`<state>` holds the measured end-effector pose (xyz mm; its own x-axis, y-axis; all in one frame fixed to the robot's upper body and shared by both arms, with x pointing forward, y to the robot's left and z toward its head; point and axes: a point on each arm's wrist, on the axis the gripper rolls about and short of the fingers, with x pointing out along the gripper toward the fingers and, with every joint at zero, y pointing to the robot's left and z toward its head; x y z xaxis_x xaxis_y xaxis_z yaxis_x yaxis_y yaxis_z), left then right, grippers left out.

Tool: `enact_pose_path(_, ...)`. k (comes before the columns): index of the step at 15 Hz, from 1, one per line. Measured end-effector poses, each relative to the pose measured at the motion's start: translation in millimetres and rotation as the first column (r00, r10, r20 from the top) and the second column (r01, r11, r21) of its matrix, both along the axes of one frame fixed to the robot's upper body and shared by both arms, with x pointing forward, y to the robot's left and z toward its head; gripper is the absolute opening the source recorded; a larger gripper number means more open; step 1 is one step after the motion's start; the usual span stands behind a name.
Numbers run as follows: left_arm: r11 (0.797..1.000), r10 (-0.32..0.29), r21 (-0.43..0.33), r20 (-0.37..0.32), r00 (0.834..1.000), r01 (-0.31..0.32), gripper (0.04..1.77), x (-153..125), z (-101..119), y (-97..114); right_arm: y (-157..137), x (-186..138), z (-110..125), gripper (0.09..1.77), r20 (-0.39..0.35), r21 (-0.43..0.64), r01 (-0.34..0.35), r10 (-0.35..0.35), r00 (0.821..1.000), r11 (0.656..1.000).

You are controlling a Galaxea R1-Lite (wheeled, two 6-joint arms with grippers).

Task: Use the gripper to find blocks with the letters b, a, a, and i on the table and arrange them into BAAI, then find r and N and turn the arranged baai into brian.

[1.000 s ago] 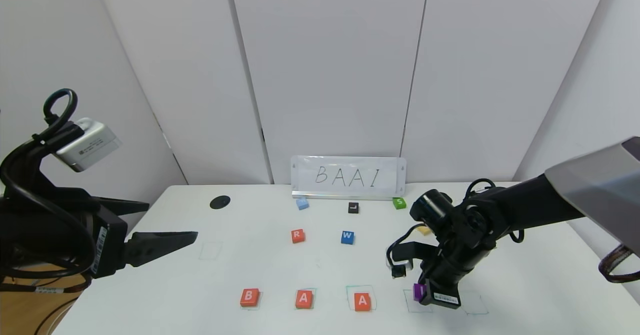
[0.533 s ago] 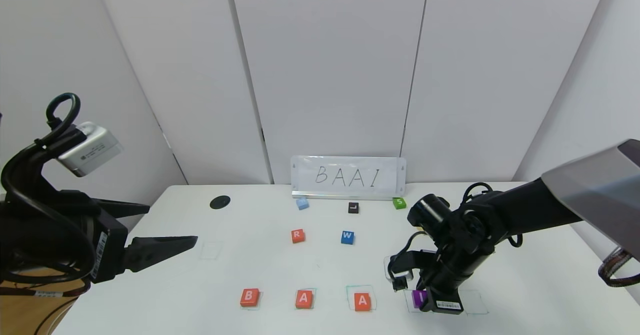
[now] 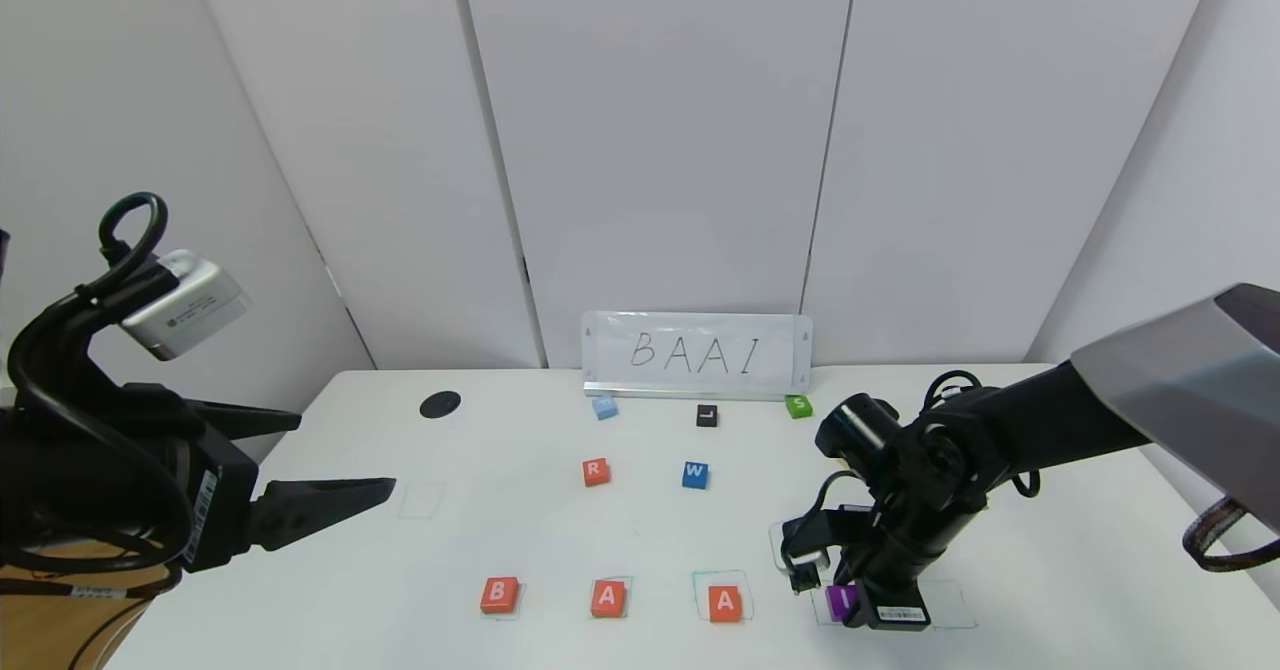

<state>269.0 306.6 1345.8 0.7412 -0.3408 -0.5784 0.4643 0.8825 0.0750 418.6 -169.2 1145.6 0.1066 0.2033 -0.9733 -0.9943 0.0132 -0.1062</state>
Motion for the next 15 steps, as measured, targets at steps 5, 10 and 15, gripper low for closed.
enact_pose_path(5,1.000,-0.001,0.000,-0.003,1.000,0.001,1.72,-0.2,-0.5,-0.2,1.7,2.7,-1.2,0.53,0.006,0.005,0.001,-0.001,1.000,1.000)
enact_pose_path(10,1.000,-0.002,0.000,-0.003,1.000,0.002,1.72,-0.2,-0.5,-0.4,2.1,4.0,-3.3,0.71,0.005,0.005,0.000,0.000,1.000,1.000)
enact_pose_path(15,1.000,-0.002,0.000,-0.003,1.000,0.002,1.72,-0.2,-0.6,-0.4,3.3,3.2,-3.5,1.18,0.001,0.006,0.006,-0.006,1.000,1.000)
